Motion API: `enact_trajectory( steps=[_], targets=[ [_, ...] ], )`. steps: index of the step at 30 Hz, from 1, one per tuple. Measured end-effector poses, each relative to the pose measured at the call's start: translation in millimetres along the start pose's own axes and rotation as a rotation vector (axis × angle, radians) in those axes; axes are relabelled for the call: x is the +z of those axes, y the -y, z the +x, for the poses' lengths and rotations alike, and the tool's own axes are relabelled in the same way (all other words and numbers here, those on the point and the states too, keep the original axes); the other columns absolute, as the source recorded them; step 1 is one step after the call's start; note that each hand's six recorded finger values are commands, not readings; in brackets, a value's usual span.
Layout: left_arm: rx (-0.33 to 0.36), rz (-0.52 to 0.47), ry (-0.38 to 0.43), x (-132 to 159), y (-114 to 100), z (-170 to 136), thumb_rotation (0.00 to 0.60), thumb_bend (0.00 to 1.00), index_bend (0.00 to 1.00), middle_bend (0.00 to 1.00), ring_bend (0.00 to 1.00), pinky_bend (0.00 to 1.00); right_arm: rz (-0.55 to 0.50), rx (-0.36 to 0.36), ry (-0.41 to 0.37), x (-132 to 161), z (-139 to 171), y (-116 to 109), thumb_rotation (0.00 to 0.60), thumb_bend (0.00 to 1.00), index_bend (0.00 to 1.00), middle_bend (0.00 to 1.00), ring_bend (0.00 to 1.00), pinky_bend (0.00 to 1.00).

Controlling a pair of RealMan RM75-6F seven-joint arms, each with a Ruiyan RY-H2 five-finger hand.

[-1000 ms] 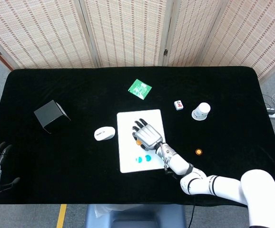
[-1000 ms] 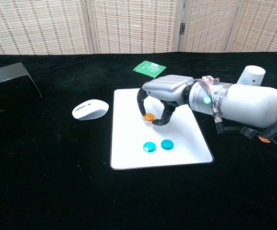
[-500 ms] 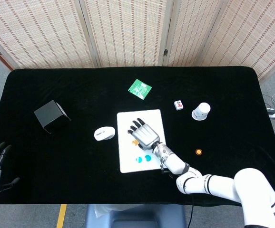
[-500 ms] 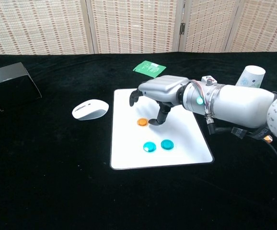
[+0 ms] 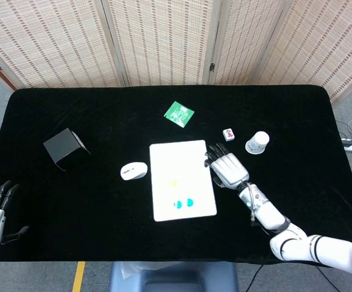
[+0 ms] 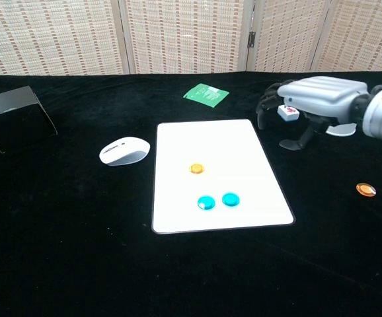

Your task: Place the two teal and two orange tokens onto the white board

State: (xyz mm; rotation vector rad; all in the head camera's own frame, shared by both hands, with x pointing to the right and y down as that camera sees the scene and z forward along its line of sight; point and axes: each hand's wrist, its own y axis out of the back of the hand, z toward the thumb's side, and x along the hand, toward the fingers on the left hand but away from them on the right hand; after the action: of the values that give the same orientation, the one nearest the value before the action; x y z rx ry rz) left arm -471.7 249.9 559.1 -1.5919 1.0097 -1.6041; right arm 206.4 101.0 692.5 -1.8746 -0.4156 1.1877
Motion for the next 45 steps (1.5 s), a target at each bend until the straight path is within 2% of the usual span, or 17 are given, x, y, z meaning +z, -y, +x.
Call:
enact_trajectory(
  steps=[2, 9, 15, 20, 30, 45],
  targets=[
    [0.003, -0.001, 0.007, 2.1, -0.7, 0.5, 0.6, 0.2, 0.07, 0.0, 0.0, 0.0, 0.0, 0.001, 0.015, -9.2, 11.0, 2.9, 0.6, 0.41, 0.38, 0.17, 0.03, 0.0],
    [0.007, 0.001, 0.025, 8.0, -3.1, 2.1, 0.6, 0.2, 0.07, 0.0, 0.0, 0.0, -0.046, 0.024, 0.09, -45.6, 72.2, 35.4, 0.6, 0.42, 0.37, 0.04, 0.0, 0.0],
    [0.009, 0.002, 0.036, 12.4, -4.5, 3.0, 0.6, 0.2, 0.07, 0.0, 0.0, 0.0, -0.061, 0.019, 0.138, -66.8, 99.3, 52.2, 0.6, 0.42, 0.37, 0.0, 0.0, 0.0],
    [0.013, 0.001, 0.043, 15.1, -5.8, 3.3, 0.6, 0.2, 0.07, 0.0, 0.0, 0.0, -0.068, 0.017, 0.179, -82.9, 107.7, 62.6, 0.6, 0.42, 0.38, 0.0, 0.0, 0.0],
    [0.007, 0.001, 0.041, 15.3, -4.2, 3.9, 0.6, 0.2, 0.07, 0.0, 0.0, 0.0, -0.088, 0.064, 0.238, -101.0, 124.3, 88.1, 0.6, 0.41, 0.39, 0.0, 0.0, 0.0],
    [0.004, -0.002, 0.039, 13.7, -3.1, 4.9, 0.6, 0.2, 0.07, 0.0, 0.0, 0.0, -0.095, 0.091, 0.23, -95.3, 105.4, 97.4, 0.6, 0.41, 0.4, 0.01, 0.0, 0.0]
  ],
)
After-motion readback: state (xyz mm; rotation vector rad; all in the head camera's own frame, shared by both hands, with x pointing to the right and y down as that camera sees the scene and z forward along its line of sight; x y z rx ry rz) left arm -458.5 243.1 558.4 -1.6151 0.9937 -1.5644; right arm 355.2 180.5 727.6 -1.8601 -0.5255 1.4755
